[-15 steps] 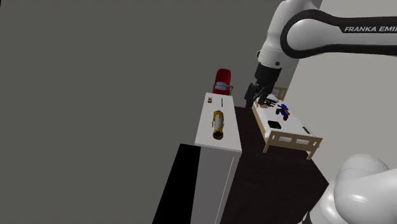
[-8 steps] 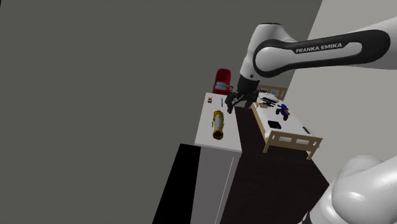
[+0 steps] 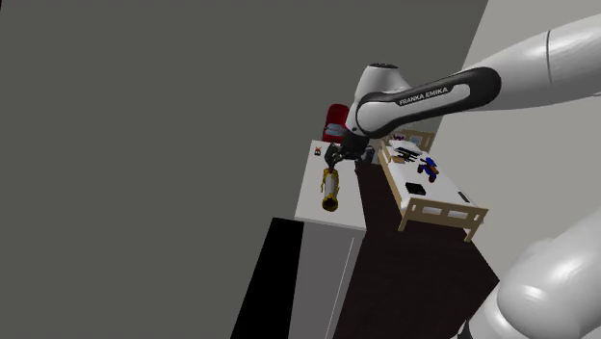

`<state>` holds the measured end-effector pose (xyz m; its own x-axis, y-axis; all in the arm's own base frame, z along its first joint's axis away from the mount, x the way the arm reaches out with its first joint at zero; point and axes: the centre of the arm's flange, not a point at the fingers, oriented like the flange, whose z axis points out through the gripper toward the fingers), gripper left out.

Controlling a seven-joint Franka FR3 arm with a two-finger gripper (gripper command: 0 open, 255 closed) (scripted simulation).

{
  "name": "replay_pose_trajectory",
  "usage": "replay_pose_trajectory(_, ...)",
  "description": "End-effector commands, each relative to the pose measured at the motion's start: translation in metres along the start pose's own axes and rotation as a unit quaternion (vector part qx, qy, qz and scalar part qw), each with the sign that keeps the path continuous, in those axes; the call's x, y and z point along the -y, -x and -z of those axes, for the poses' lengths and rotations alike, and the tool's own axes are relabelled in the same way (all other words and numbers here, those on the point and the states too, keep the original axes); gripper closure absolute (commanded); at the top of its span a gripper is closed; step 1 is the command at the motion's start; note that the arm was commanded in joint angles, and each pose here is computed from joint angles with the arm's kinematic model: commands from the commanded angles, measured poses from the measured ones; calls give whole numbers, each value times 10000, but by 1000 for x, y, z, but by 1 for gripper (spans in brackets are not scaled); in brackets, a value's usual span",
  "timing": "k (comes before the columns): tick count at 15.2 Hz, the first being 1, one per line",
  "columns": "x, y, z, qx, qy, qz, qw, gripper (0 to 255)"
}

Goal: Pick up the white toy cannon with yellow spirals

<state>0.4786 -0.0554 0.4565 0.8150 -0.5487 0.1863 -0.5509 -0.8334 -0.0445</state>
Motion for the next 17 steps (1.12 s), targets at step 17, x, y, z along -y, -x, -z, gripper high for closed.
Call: replay_pose_trajectory(17,-27,-98,-142,-466,77,-2253,9731,0)
